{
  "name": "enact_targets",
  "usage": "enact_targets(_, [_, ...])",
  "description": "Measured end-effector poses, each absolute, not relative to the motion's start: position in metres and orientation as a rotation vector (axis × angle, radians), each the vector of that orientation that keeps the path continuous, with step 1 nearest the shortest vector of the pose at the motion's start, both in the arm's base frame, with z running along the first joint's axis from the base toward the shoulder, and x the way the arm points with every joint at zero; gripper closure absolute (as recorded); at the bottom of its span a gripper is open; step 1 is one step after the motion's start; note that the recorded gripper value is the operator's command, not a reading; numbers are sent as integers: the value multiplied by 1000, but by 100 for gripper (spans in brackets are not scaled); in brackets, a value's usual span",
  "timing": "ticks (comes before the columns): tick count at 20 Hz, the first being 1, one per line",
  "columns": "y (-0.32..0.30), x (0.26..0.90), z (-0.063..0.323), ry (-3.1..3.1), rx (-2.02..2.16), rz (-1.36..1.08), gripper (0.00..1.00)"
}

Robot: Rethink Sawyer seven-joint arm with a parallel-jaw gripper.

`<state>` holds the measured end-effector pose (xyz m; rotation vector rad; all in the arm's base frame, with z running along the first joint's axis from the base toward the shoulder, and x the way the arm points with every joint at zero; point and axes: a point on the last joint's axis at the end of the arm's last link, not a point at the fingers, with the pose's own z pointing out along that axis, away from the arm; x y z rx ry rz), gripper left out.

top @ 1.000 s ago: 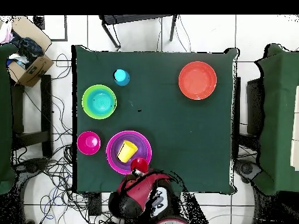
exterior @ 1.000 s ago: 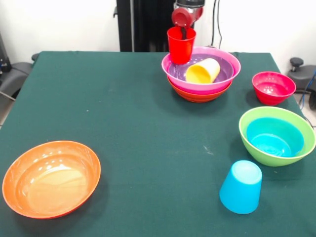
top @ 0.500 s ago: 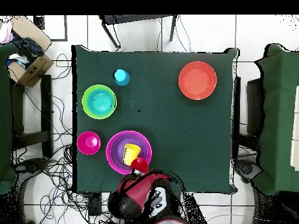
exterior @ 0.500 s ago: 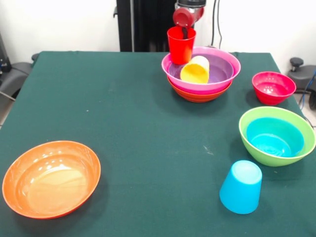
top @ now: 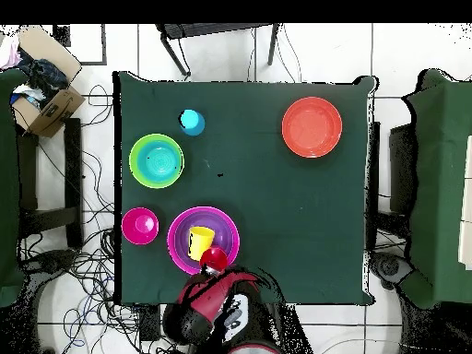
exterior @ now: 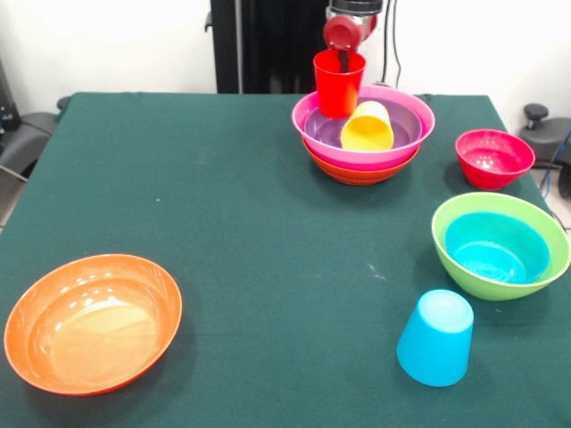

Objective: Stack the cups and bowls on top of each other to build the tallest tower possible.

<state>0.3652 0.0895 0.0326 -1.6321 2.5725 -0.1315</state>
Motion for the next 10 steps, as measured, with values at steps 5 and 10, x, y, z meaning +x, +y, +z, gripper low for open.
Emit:
enact_targets(5, [100, 368, 29, 2575, -1637, -157, 100])
enact_targets(10, [110, 369, 23, 2583, -1640, -171, 100])
